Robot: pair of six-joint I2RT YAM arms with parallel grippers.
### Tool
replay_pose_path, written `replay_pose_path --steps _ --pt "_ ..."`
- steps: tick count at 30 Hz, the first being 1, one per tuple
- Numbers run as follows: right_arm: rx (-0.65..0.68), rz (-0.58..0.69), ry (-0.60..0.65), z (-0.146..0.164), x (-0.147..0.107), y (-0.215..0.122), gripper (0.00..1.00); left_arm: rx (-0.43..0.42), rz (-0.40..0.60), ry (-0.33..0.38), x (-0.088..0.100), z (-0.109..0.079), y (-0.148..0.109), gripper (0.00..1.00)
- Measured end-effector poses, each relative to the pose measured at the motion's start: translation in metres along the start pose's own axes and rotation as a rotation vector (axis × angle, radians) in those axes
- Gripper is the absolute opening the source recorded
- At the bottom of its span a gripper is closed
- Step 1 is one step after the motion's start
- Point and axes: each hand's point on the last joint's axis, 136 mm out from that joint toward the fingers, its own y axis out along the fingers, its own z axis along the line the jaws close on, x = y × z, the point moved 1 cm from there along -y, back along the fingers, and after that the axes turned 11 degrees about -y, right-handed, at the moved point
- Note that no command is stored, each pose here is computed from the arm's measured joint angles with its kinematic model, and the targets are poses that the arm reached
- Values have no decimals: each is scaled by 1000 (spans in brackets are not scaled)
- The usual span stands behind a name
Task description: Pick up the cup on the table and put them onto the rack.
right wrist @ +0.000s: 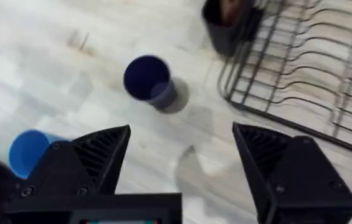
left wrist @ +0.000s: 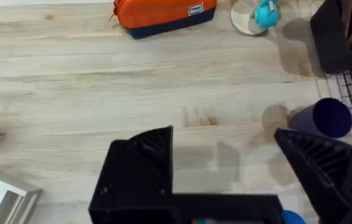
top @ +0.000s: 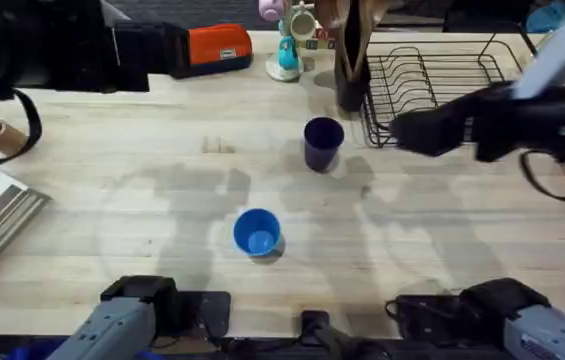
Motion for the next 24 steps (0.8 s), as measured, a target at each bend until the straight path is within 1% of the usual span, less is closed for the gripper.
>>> replay_pose_path --steps 6,9,12,16,20,24 --pt "38 100 -83 26 -6 33 993 0 -1 0 0 0 0 993" --pt "25 117 -104 35 -4 47 993 0 -1 0 0 0 0 993" --pt "15 109 -100 44 2 58 993 0 -1 0 0 0 0 993" --pt "12 100 -62 52 7 69 993 0 -1 0 0 0 0 993" --pt "1 104 7 52 8 78 993 0 -1 0 0 0 0 993" --pt "-8 110 85 51 8 81 993 0 -1 0 0 0 0 993"
